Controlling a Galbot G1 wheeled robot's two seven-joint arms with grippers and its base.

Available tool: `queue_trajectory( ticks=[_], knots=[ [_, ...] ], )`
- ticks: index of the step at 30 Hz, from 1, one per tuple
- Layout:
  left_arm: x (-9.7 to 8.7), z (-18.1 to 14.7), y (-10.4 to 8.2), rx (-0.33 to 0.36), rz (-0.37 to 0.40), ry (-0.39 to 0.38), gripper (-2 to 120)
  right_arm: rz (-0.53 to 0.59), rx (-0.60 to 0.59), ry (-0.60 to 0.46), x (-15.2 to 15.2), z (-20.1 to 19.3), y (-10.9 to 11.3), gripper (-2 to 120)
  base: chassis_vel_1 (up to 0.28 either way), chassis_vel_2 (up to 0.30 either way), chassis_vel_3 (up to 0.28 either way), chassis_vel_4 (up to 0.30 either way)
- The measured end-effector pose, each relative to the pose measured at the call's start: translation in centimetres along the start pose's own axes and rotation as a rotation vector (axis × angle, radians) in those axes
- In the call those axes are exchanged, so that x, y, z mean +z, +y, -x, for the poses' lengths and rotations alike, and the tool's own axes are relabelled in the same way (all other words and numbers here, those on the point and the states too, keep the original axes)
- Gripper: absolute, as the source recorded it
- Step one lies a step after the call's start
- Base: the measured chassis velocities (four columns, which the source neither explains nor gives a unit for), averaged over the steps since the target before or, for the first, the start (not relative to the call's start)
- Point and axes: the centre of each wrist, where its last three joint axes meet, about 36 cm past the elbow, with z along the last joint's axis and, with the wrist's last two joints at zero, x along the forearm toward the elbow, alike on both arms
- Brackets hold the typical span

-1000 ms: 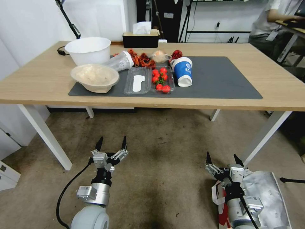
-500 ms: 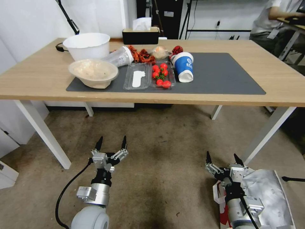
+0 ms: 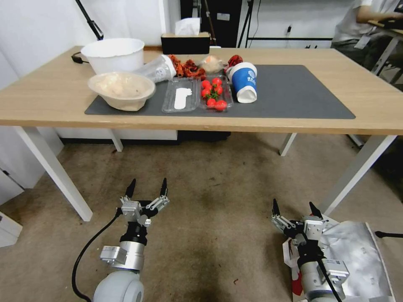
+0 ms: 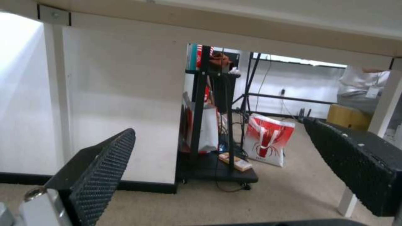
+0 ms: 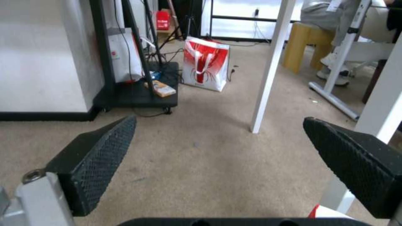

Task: Pick up the food delivery bag from the floor and place it on the table.

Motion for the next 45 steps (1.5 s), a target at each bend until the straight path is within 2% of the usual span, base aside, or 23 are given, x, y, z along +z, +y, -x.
queue_trajectory(
  ticks=[45],
  knots=[
    [0.29, 0.12, -0.18, 0.008, -0.016, -0.023, 100, 0.001, 0.003, -0.003, 0.05, 0.01, -0.06, 100, 0.000, 0.000, 0.000, 0.000]
  ],
)
